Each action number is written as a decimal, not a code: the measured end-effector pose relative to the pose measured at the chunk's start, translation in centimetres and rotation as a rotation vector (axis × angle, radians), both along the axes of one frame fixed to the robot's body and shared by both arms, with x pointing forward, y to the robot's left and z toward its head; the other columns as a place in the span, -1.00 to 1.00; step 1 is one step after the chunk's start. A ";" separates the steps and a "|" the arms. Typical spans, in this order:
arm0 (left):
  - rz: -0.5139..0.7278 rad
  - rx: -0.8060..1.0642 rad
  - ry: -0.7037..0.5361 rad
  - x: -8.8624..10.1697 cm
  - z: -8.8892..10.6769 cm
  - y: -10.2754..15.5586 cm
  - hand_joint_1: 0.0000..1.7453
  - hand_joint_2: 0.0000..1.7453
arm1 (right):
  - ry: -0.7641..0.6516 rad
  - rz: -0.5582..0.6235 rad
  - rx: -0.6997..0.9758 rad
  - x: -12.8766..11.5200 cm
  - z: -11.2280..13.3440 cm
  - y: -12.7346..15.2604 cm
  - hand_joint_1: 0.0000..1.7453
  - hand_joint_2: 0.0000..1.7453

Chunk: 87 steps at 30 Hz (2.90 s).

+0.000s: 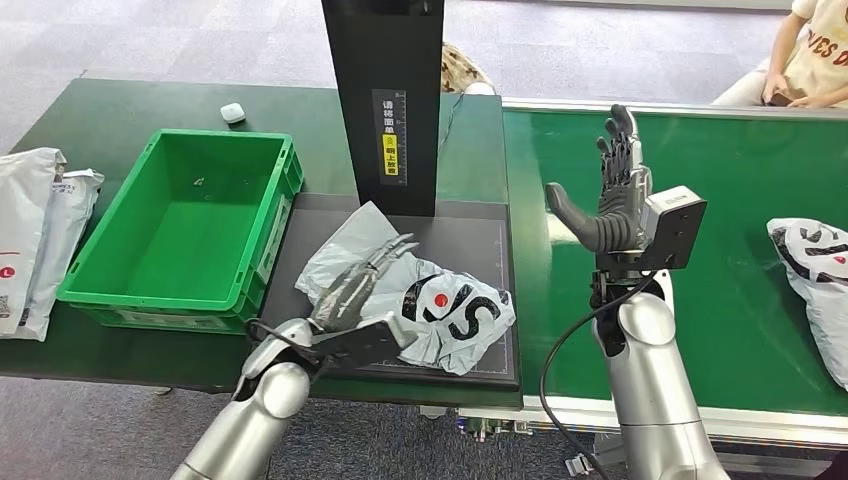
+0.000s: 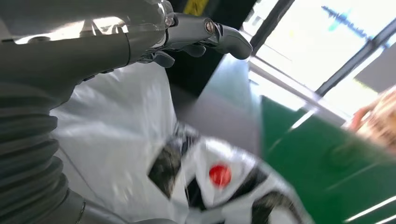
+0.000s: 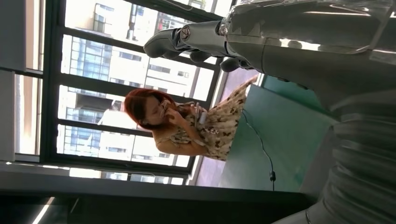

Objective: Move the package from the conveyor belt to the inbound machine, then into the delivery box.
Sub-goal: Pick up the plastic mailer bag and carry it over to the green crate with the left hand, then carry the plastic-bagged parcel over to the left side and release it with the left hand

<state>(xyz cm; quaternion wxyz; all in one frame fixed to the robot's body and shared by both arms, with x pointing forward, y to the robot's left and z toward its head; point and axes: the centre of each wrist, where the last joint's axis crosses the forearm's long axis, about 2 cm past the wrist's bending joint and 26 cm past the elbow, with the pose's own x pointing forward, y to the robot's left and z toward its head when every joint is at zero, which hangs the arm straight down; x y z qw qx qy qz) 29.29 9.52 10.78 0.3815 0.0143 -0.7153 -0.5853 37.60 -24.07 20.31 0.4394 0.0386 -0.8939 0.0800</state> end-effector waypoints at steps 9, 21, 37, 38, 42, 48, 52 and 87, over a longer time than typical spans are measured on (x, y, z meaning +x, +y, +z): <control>0.078 0.626 0.198 2.8 -2.9 -1.3 -1.00 1.00 | 0.061 0.006 0.053 -0.3 -1.1 1.8 -1.00 1.00; 0.163 0.801 0.238 4.9 -2.5 -0.4 1.00 1.00 | 0.091 -0.014 0.084 -0.2 -1.6 2.4 -1.00 1.00; 0.208 0.753 0.134 5.3 -1.9 -0.6 1.00 1.00 | 0.104 -0.052 0.100 -1.3 -2.5 1.6 -1.00 1.00; 0.209 0.752 0.134 5.4 -1.9 -0.6 1.00 1.00 | 0.105 -0.053 0.101 -1.3 -2.5 1.6 -1.00 1.00; 0.210 0.750 0.135 5.4 -1.9 -0.6 1.00 1.00 | 0.107 -0.054 0.101 -1.4 -2.5 1.6 -1.00 1.00; 0.205 0.729 0.121 5.3 -1.9 -0.6 1.00 1.00 | 0.105 -0.056 0.102 -1.5 -2.6 1.5 -1.00 1.00; 0.206 0.725 0.118 5.3 -2.0 -0.6 1.00 1.00 | 0.105 -0.057 0.102 -1.5 -2.6 1.5 -1.00 1.00; 1.059 0.391 -0.780 14.2 15.7 19.8 1.00 1.00 | 0.056 -0.200 0.107 -7.8 -4.5 -3.8 -1.00 1.00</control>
